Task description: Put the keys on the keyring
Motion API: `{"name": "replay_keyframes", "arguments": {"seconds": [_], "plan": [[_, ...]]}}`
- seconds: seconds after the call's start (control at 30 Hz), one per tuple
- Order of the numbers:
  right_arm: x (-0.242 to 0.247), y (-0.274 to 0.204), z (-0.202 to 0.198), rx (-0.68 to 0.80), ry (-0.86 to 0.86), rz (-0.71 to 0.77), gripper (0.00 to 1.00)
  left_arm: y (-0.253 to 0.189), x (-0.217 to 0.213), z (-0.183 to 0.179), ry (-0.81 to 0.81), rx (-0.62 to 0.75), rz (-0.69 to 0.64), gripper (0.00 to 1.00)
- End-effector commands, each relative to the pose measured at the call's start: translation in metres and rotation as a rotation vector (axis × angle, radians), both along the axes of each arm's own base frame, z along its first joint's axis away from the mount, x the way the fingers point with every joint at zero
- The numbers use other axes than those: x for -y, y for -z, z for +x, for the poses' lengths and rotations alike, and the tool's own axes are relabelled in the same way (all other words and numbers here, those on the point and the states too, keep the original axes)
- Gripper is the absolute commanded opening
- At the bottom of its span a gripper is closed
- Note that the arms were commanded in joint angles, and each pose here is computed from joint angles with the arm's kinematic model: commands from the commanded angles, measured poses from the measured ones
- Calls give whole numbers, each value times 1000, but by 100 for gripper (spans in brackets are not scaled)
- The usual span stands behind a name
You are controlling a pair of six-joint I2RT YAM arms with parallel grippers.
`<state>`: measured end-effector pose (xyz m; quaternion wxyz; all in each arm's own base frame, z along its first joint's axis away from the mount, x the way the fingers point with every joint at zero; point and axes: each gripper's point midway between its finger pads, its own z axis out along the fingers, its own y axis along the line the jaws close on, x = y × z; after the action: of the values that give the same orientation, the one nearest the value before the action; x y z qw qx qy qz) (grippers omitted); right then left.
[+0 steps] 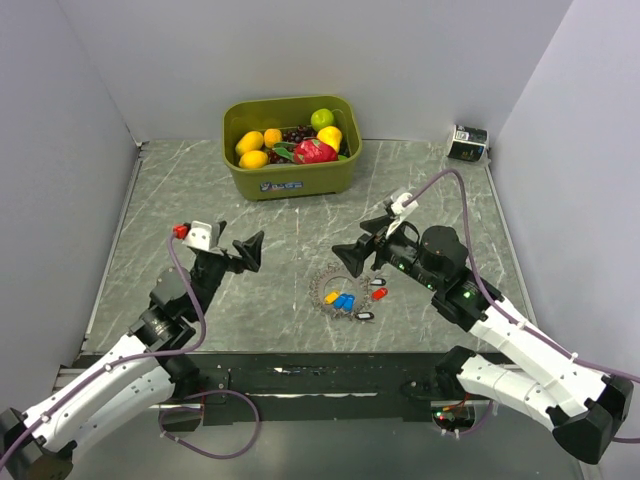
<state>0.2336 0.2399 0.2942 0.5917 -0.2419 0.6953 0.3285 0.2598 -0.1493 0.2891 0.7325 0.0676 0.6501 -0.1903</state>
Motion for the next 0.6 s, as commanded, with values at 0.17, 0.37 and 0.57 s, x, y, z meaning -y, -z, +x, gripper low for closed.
{"name": "replay_keyframes", "arguments": {"seconds": [0.17,0.37,0.57], "plan": [[19,36,19,-80,153,-11,100,47,-21,2,-119,-95,-146,96],[30,74,22,-141,204,-56,100,80,-32,2,-198,-195,-192,96],[60,103,38,-214,361,-37,100,105,-67,3,-412,-271,-298,96]]}}
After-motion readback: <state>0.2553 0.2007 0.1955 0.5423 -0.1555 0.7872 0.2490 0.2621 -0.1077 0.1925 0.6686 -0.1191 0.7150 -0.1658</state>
